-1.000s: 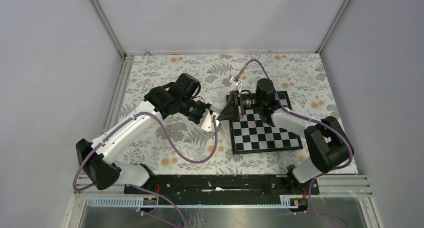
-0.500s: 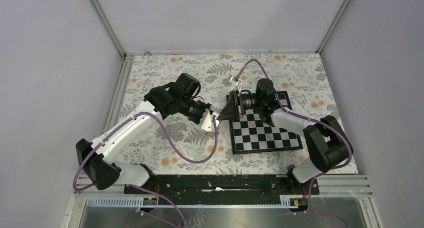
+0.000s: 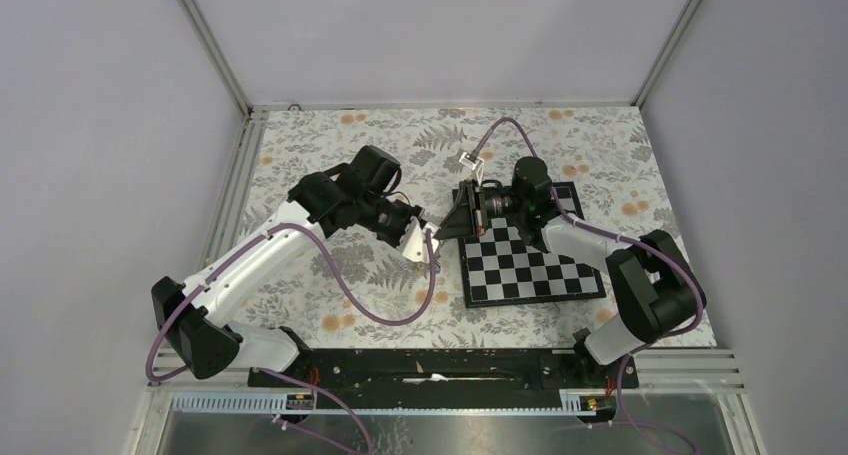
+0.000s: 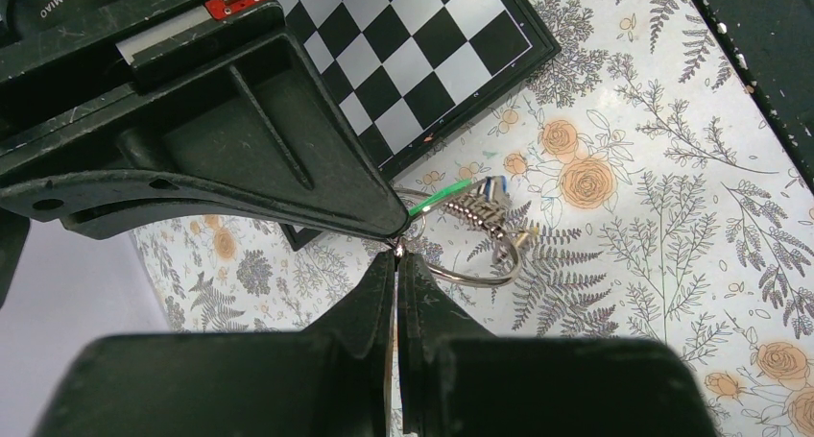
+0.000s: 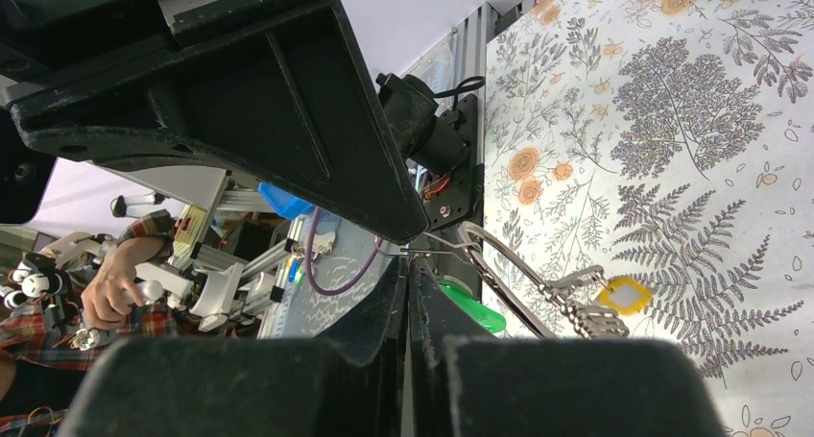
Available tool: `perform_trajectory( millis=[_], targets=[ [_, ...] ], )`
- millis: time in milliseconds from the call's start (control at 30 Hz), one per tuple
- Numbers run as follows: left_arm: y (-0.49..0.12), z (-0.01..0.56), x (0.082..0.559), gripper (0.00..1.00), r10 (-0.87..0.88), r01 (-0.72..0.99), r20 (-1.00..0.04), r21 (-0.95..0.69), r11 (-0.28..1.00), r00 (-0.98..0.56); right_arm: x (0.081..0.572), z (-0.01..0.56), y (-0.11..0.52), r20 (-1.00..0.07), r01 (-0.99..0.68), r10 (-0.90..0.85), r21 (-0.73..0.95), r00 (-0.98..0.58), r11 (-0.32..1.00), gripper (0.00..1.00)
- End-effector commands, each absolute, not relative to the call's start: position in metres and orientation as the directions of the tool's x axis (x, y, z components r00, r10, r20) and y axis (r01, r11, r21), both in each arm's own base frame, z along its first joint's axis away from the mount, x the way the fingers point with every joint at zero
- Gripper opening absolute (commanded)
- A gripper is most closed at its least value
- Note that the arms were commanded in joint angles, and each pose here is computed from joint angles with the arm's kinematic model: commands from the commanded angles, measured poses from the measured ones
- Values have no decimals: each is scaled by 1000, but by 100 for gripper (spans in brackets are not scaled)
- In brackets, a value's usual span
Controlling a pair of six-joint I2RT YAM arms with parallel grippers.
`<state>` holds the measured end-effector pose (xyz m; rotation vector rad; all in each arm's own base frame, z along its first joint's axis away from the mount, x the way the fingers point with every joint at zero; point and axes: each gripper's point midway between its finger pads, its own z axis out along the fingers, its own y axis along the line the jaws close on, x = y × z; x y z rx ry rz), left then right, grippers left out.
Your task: Put the keys on the keyring
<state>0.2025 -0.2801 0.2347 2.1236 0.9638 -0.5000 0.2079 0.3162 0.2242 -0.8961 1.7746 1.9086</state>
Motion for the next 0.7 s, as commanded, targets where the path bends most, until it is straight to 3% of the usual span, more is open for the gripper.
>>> perform_trajectory(
  millis=[0,667],
  targets=[
    [-295,253,208,0,417,726,-595,532,-436,687,200,246,324,-749,-722,-132,661,-649,-204,0],
    [-293,251,207,0,427,721,-582,535,-440,692,201,247,325,-737,-708,-128,674,-663,-211,0]
  ],
)
